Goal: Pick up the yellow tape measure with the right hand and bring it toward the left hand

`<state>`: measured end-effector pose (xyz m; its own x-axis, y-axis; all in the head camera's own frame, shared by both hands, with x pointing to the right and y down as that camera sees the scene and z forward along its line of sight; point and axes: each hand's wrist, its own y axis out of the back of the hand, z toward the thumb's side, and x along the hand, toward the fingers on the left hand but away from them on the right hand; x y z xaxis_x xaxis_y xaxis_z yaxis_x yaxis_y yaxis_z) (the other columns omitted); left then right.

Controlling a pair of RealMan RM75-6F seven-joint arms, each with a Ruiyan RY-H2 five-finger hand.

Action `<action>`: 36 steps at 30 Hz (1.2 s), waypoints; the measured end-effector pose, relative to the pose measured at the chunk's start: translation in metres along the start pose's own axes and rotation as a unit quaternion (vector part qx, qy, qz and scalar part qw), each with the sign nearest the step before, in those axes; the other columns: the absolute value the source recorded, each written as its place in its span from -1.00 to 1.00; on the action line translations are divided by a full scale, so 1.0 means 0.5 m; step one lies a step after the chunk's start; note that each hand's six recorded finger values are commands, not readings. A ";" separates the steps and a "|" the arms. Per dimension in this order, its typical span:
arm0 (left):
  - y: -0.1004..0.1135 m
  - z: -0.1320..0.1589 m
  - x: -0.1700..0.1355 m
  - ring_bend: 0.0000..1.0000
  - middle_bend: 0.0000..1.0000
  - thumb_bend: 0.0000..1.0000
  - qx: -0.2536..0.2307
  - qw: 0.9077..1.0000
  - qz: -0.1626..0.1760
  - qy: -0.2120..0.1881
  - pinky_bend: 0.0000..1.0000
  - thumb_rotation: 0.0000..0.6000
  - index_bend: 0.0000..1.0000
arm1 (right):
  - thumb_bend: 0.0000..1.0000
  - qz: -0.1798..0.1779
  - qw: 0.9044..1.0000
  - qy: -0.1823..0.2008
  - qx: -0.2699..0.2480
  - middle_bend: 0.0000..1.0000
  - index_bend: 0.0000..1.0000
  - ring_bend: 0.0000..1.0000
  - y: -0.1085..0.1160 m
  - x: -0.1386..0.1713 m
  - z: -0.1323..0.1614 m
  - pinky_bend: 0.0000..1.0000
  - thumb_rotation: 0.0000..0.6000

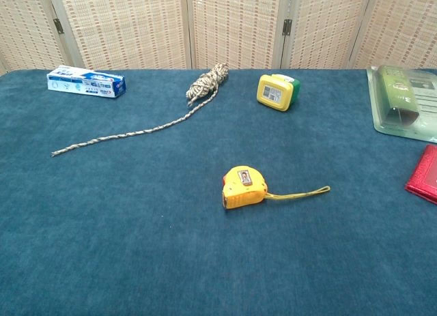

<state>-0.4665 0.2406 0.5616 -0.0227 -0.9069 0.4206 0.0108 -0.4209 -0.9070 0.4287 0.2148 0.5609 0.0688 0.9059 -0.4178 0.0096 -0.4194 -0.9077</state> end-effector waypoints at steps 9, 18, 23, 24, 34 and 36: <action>0.005 0.005 0.007 -1.00 -0.97 -0.30 0.000 1.000 0.001 -0.002 -0.98 1.00 -1.00 | -0.46 0.001 1.000 0.016 0.004 -0.54 -0.61 -0.41 -0.002 -0.010 0.014 -0.53 1.00; 0.010 0.012 0.009 -1.00 -0.97 -0.30 0.000 1.000 0.007 -0.008 -0.98 1.00 -1.00 | -0.46 0.014 0.997 0.068 0.014 -0.54 -0.63 -0.41 -0.007 -0.047 0.072 -0.53 1.00; 0.013 0.010 0.003 -1.00 -0.97 -0.30 -0.003 1.000 0.010 -0.005 -0.98 1.00 -1.00 | -0.46 0.028 0.993 0.118 0.015 -0.55 -0.65 -0.42 -0.013 -0.088 0.136 -0.53 1.00; 0.013 0.010 0.003 -1.00 -0.97 -0.30 -0.002 1.000 0.009 -0.005 -0.98 1.00 -1.00 | -0.46 0.031 0.991 0.127 0.015 -0.56 -0.65 -0.42 -0.014 -0.095 0.149 -0.53 1.00; 0.012 0.009 0.000 -1.00 -0.97 -0.30 0.000 1.000 0.005 -0.002 -0.98 1.00 -1.00 | -0.46 0.094 0.972 0.217 0.016 -0.59 -0.67 -0.48 -0.067 -0.166 0.297 -0.53 1.00; 0.012 0.008 0.000 -1.00 -0.97 -0.30 0.001 1.000 0.005 -0.002 -0.98 1.00 -1.00 | -0.46 0.110 0.967 0.231 0.014 -0.59 -0.67 -0.50 -0.086 -0.180 0.330 -0.53 1.00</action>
<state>-0.4625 0.2382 0.5563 -0.0195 -0.9108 0.4125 0.0137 -0.4128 -0.9107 0.2574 0.1611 0.6313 0.5036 0.6694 -0.5462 -0.0823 -0.5921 -0.8016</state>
